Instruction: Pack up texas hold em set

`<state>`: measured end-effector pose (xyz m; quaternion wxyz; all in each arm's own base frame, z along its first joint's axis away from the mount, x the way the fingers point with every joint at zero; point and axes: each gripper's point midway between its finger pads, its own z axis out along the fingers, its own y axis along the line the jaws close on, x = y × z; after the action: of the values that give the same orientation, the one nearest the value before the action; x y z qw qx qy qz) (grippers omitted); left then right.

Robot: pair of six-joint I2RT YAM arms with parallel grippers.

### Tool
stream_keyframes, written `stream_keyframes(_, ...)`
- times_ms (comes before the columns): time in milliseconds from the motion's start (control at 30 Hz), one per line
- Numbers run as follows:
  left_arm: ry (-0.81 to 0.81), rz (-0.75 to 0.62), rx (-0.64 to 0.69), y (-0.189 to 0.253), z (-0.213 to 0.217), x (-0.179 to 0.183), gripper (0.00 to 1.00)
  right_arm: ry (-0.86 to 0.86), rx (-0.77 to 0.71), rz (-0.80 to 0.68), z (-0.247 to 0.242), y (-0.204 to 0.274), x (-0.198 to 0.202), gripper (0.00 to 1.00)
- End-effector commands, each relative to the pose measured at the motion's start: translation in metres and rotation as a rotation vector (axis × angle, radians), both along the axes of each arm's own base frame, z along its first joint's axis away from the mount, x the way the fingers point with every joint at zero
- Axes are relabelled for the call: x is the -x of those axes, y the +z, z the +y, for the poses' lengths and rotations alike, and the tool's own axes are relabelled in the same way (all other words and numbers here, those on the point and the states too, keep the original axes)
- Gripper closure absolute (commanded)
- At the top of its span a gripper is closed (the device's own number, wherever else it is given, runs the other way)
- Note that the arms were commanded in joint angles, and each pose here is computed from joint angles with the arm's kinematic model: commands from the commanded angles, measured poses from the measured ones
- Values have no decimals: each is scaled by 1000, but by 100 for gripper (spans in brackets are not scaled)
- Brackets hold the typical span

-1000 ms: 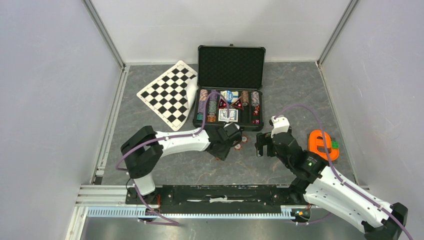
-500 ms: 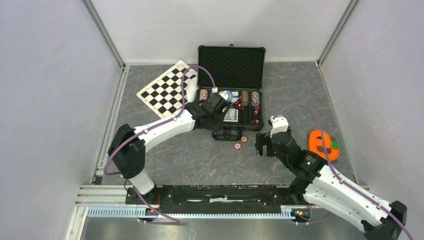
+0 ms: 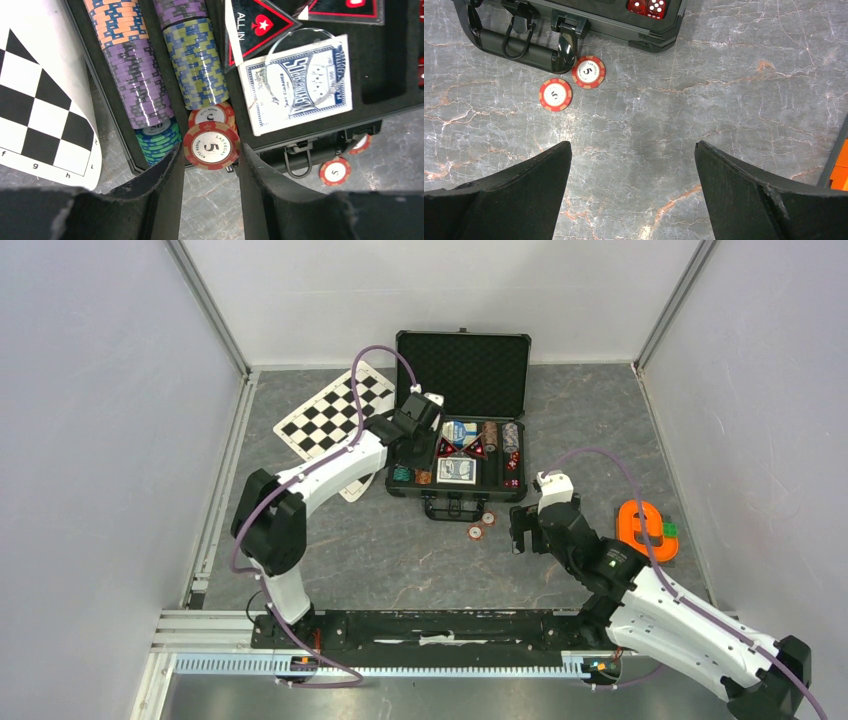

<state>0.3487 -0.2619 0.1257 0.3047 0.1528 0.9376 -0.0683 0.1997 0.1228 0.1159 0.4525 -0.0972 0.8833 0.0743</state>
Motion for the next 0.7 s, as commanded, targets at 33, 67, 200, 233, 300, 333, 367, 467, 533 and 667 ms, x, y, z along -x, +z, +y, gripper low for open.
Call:
stream_keyframes(33, -32, -64, 16, 6, -8, -23, 63, -17, -17, -49, 2, 16, -9, 1)
stream_keyframes(67, -29, -74, 20, 4, -9, -25, 63, -17, -16, -49, 2, 16, -9, 1)
stream_keyframes(200, -8, -117, 37, 2, -10, -35, 63, -16, -14, -47, 2, 15, -9, 1)
stream_keyframes(233, -4, -124, 39, 0, -10, -37, 63, -16, -14, -48, 2, 15, -9, 1)
stream_keyframes(300, 1, -132, 39, -3, -10, -39, 63, -17, -14, -47, 2, 15, -9, 1)
stream_keyframes(333, 5, -135, 35, -5, -10, -40, 63, -17, -16, -48, 2, 15, -9, 1)
stream_keyframes(367, 6, -137, 35, -7, -10, -41, 63, -16, -15, -48, 1, 15, -9, 1)
stream_keyframes(467, 17, -148, 30, -14, -8, -43, 63, -17, -17, -49, 2, 15, -9, 1)
stream_keyframes(533, 29, -164, 37, -16, -6, -43, 63, -18, -17, -47, 2, 14, -9, 1)
stream_keyframes(667, 54, -219, 56, -19, -1, -43, 63, -18, -19, -45, 2, 14, -8, 1)
